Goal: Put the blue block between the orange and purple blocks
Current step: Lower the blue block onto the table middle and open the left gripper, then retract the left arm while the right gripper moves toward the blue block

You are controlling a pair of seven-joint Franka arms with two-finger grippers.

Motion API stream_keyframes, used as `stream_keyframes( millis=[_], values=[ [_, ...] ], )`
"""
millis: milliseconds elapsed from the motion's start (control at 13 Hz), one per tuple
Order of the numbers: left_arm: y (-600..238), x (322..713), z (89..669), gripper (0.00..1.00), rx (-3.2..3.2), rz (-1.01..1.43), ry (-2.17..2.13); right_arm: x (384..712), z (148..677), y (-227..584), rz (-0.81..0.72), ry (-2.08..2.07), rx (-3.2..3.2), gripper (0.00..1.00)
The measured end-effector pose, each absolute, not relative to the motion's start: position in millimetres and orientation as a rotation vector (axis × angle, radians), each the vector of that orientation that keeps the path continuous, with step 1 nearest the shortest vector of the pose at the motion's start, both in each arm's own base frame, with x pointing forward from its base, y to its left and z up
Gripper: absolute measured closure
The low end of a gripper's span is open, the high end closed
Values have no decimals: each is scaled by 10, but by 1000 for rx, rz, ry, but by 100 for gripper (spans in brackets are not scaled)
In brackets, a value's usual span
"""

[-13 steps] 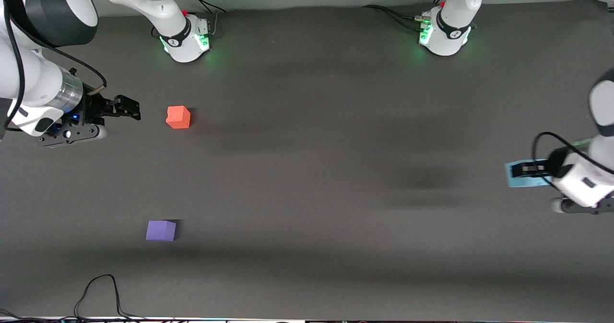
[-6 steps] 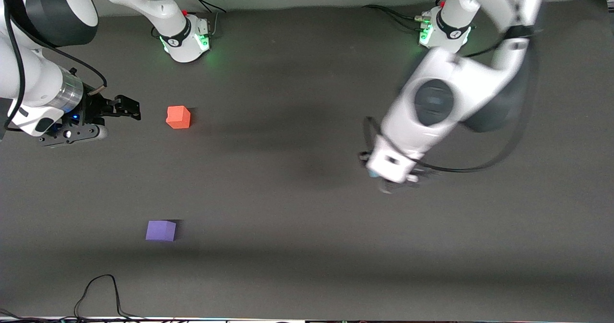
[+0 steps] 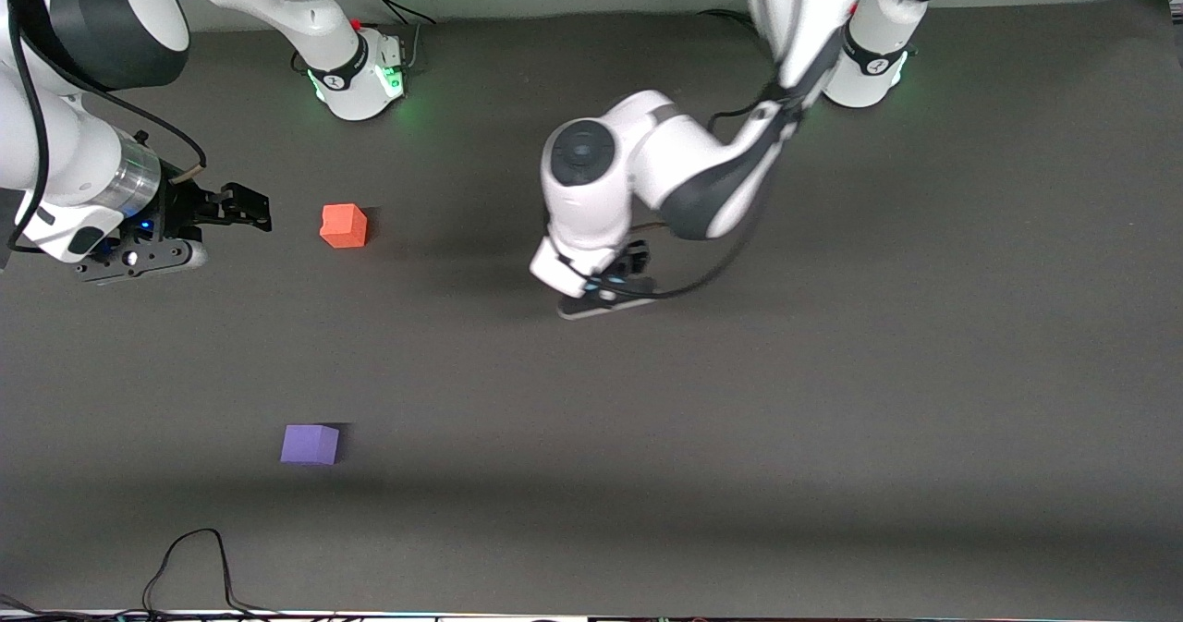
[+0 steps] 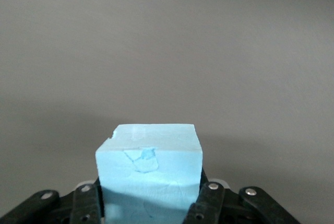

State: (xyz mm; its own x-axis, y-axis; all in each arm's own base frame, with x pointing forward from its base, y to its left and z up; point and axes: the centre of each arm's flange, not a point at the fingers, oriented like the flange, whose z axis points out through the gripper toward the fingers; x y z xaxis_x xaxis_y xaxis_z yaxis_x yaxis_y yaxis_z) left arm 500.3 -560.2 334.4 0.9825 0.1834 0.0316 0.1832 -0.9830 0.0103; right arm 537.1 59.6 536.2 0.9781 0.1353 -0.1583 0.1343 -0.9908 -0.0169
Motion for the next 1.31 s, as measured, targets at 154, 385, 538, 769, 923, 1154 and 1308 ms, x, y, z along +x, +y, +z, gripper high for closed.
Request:
stream_keyframes(
  millis=[154,385,538,769,923,1154,1308],
  values=[
    [-5951,4732,2817,40,3121,67,195,5370,5359,598,251,-213,-3118,0],
    [-6167,4499,2235,40,3129,61,116,5369,5349,599,254,-214,-3118,0],
    [-6185,4459,1984,41,3135,64,95,5366,5339,599,258,-214,-3118,0],
    [-6175,4510,1962,33,3129,82,101,5364,5330,599,261,-214,-3118,0],
    [-6162,4553,1989,10,3126,91,109,5364,5330,599,261,-214,-3118,0],
    [-5990,4857,2365,0,3130,71,204,5363,5328,600,262,-214,-3118,0],
    [-5667,5238,2991,0,3084,0,315,5363,5327,602,262,-214,-3118,0]
  ],
)
